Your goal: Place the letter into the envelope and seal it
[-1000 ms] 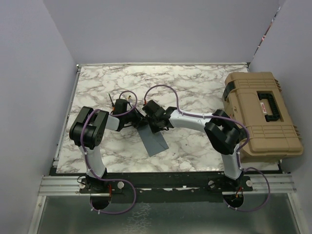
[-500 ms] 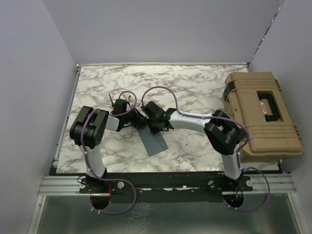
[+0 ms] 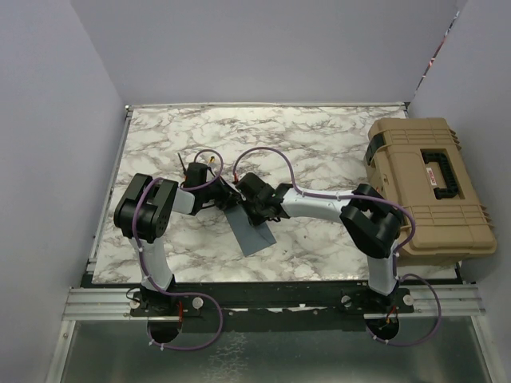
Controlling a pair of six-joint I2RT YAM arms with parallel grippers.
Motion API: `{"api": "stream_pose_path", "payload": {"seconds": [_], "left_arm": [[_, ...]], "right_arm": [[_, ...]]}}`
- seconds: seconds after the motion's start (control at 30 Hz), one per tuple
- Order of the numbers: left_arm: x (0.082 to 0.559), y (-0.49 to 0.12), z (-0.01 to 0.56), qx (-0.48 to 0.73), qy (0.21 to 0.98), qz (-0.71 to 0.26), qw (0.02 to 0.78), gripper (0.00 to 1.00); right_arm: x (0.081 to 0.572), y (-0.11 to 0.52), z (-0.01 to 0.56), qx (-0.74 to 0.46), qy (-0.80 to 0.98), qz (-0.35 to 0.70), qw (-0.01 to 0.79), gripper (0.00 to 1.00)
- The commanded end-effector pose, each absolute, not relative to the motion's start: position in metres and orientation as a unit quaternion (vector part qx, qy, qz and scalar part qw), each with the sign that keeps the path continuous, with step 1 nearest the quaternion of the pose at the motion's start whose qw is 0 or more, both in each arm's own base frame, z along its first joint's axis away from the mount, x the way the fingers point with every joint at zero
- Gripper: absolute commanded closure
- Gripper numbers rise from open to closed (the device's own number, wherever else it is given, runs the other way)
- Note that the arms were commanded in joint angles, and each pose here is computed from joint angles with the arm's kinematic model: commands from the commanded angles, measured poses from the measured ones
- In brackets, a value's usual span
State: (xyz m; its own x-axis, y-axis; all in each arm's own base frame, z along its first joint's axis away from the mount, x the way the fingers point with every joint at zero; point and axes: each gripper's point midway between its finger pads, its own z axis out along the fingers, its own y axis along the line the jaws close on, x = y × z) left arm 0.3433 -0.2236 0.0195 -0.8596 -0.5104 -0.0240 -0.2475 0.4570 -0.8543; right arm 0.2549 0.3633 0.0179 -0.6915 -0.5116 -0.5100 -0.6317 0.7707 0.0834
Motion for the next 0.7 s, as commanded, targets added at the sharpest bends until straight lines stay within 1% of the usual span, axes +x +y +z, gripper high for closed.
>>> {"api": "stream_pose_path", "payload": {"seconds": [0.0,0.2,0.67], "left_arm": [[0.317,-0.197,-0.038,-0.276,0.876,-0.384,0.098,1.00],[0.317,-0.196,-0.038,-0.275,0.876,-0.383,0.100,1.00],[0.315,-0.195,-0.038,-0.276,0.876,-0.382,0.101,1.00]], "right_arm": [[0.202,0.289,-0.038,-0.328,0.940,0.010,0.096,0.87],[0.184,0.275,-0.038,-0.332,0.941,0.010,0.066,0.93],[0.140,0.229,-0.037,-0.316,0.949,0.004,0.010,0.93]]}}
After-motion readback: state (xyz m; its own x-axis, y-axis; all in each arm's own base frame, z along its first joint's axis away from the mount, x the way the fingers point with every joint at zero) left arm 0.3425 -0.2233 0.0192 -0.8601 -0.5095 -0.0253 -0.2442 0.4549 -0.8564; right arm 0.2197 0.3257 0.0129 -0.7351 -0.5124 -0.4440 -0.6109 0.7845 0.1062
